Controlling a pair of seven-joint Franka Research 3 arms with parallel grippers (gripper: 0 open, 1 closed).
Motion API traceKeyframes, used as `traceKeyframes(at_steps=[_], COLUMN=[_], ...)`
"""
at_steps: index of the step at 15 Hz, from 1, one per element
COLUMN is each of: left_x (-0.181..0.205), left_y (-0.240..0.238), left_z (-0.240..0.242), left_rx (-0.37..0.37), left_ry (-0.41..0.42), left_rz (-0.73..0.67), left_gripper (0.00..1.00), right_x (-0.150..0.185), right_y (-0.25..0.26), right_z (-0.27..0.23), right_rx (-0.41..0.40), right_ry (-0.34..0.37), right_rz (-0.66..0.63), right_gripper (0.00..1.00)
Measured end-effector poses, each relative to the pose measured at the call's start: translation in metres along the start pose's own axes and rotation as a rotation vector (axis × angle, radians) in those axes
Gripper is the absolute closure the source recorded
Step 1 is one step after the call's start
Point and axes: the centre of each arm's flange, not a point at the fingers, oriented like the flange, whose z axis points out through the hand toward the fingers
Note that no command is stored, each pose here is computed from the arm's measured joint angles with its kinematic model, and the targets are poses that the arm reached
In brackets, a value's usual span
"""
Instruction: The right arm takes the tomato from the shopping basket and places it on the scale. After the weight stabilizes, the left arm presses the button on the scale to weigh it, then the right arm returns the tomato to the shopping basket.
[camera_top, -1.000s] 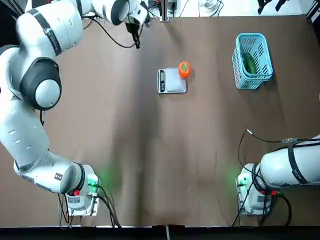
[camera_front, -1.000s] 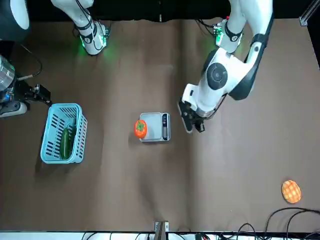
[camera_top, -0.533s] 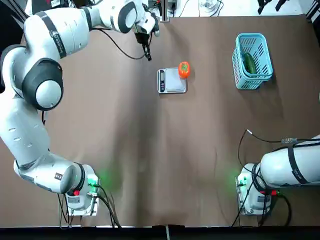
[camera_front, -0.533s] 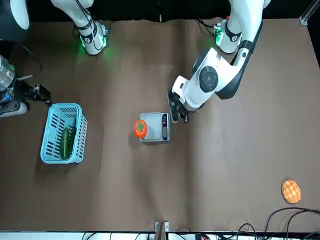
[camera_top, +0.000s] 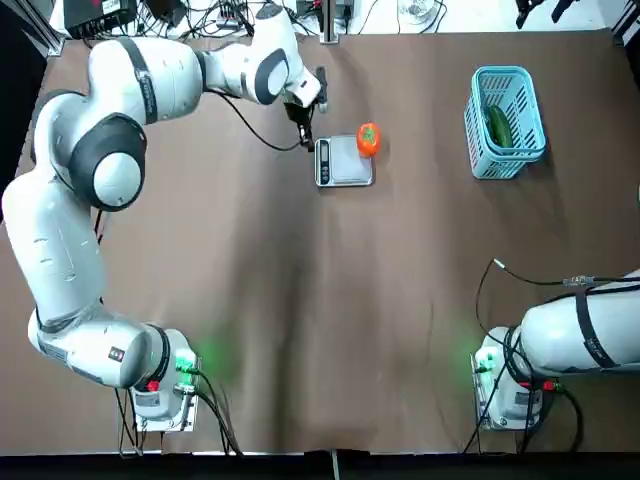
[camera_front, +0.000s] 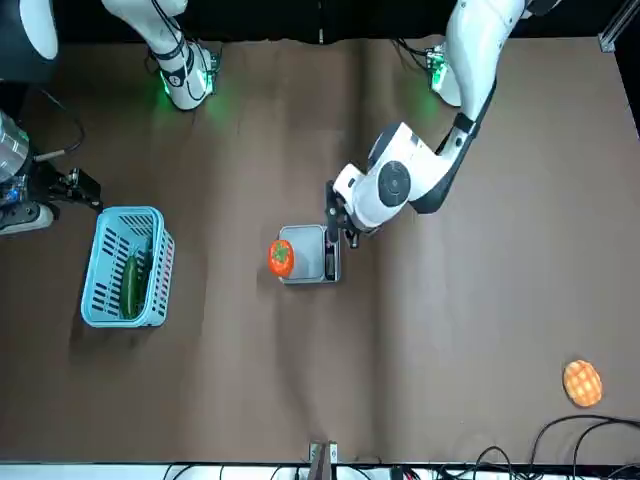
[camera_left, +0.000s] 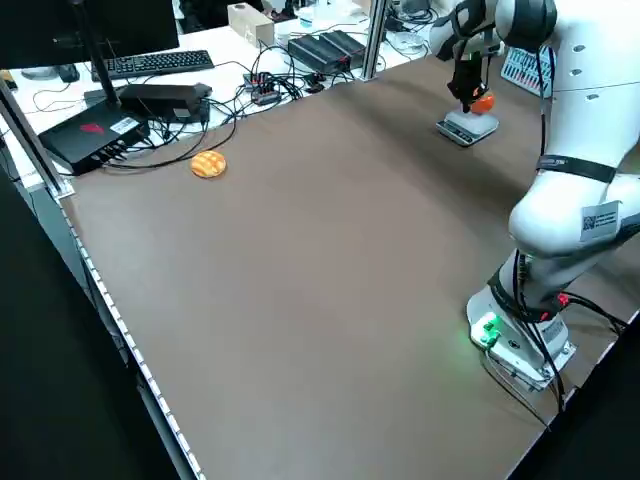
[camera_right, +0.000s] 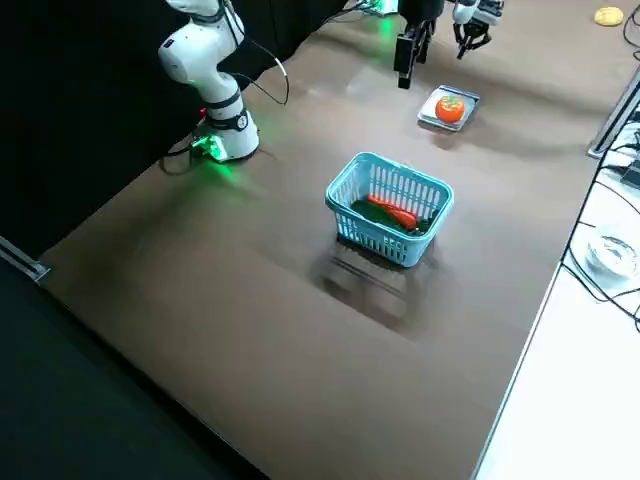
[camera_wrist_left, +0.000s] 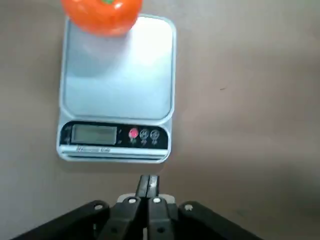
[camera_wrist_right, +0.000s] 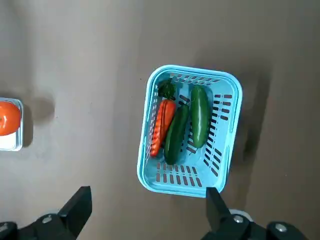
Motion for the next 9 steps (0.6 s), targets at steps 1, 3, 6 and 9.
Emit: traceKeyframes(at_steps=[1, 3, 6, 9], left_x=[0.002, 0.003, 0.007, 0.012], left_y=[0.002, 0.0, 0.0, 0.001], left_z=[0.005, 0.014, 0.021, 0.027], left_rx=[-0.001, 0.006, 0.017, 0.036], left_ry=[0.001, 0.011, 0.023, 0.038], left_rz=[0.015, 0.038, 0.066, 0.083], left_gripper=[0.99, 0.99, 0.99, 0.99], right_x=[0.0, 0.0, 0.0, 0.0], right_y=[0.0, 0.0, 0.0, 0.0], right_z=[0.0, 0.0, 0.0, 0.0], right_rx=[0.0, 0.0, 0.0, 0.0], right_ry=[0.0, 0.0, -0.001, -0.001], right_rz=[0.0, 0.0, 0.0, 0.0], right_gripper=[0.0, 0.01, 0.0, 0.0])
